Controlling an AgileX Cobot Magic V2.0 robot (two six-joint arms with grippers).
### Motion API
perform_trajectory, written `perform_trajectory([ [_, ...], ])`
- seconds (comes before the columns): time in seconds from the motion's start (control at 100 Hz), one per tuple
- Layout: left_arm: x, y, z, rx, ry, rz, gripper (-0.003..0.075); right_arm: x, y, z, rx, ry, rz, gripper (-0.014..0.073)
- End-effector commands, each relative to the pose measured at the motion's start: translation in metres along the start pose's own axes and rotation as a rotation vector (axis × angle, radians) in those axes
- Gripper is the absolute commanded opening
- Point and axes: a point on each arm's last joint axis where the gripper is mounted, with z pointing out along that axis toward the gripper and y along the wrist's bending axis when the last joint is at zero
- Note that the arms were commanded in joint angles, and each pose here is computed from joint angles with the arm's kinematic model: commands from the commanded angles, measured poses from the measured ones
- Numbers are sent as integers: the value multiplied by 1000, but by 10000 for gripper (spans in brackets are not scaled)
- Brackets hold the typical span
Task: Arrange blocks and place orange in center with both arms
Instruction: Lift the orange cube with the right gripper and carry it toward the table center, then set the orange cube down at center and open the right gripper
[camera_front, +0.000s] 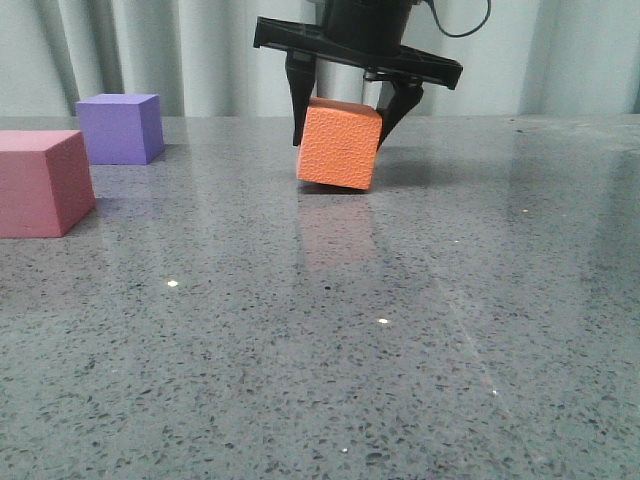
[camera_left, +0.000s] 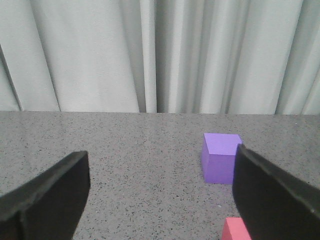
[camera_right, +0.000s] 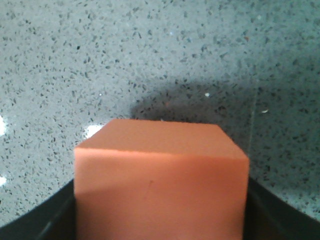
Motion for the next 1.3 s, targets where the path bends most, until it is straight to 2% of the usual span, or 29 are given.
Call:
perform_trajectory([
  [0.0,-20,-1,-2,7,-120,-5,554,0,4,-39,-28,-61,0,241],
  [0.06,-20,-1,-2,7,-120,-5,554,0,4,-39,-28,-61,0,268],
  [0.11,-20,-1,-2,7,-120,-5,554,0,4,-39,-29,-60,0,323],
  [0.23,-20,-1,-2,7,-120,-5,554,0,4,-39,-28,-59,0,541],
  [0.33,-20,-1,-2,7,-121,-5,554,0,4,-39,-27,-57,0,667],
  [0.66,-21,-1,-2,7,-132,-5,554,4,3,-46,-17,-37,-1,644],
  [1.12,-22,-1,-2,7,-143,-5,554,16,5,-111,-73,-141,-18,644],
  [1.29,-23,-1,-2,7,-147,-5,554,20,2,-133,-62,-194,-31,644],
])
